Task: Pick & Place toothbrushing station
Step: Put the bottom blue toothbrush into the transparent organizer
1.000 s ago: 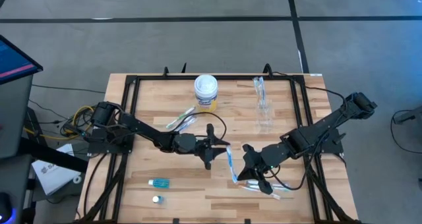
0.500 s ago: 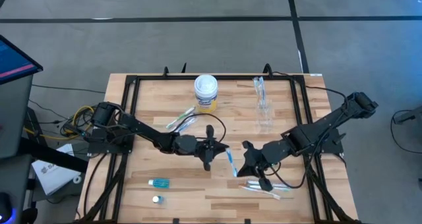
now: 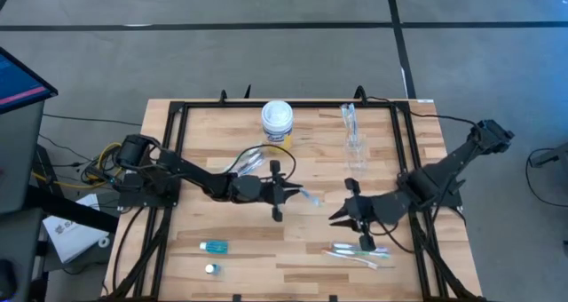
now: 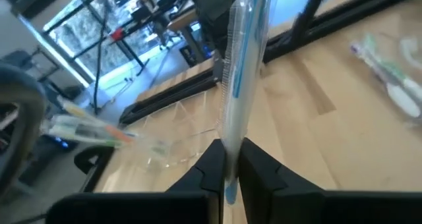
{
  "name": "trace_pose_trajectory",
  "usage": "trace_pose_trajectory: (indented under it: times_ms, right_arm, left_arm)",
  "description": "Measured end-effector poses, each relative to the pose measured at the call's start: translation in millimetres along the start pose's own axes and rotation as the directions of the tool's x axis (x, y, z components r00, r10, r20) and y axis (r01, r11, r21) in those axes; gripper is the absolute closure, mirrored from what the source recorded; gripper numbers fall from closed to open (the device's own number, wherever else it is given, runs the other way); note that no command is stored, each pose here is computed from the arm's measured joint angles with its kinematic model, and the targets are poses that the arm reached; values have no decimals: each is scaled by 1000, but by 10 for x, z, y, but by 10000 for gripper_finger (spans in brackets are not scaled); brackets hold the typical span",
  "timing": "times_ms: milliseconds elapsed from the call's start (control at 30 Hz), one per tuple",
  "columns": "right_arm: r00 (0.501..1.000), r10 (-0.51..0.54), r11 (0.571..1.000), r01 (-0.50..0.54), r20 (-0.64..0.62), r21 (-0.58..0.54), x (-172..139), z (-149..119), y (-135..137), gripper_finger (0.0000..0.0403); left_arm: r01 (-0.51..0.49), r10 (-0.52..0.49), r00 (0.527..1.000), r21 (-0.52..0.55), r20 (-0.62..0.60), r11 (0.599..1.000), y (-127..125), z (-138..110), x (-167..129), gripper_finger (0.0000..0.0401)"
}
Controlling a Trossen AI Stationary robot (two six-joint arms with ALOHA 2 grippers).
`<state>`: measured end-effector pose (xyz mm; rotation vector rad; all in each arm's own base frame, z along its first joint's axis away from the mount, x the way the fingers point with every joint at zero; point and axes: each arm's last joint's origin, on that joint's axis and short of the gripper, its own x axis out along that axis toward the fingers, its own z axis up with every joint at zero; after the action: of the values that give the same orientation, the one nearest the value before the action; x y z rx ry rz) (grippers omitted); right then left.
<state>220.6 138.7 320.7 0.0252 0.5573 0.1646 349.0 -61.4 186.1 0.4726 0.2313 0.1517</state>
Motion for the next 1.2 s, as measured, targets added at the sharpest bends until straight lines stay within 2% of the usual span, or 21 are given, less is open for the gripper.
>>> trace_pose_trajectory:
  times_ms: [200, 500, 767, 900, 1067, 1200]
  right_arm:
    - [987, -158, 983, 160, 33, -89, 40, -83, 92, 322]
    - [950, -296, 948, 305, 97, -97, 19, -70, 79, 290]
    - [927, -336, 930, 354, 164, -98, 18, 3, 68, 250]
    - [911, -384, 911, 401, 152, -97, 135, -52, -5, 242]
    - [894, -373, 908, 406, 250, -98, 310, -267, -78, 244]
    - [867, -347, 914, 398, 357, -78, 228, -254, -97, 249]
  left_arm:
    - [65, -60, 997, -101, 50, 993, 26, 30, -2, 387]
    - [112, -93, 989, -182, 111, 977, 28, 74, -6, 387]
    - [152, -117, 979, -217, 166, 964, 39, 111, -9, 387]
    - [181, -137, 972, -235, 193, 955, 38, 129, -12, 387]
    - [184, -140, 971, -234, 194, 955, 37, 129, -12, 387]
    - [184, -140, 971, -234, 194, 955, 37, 129, -12, 387]
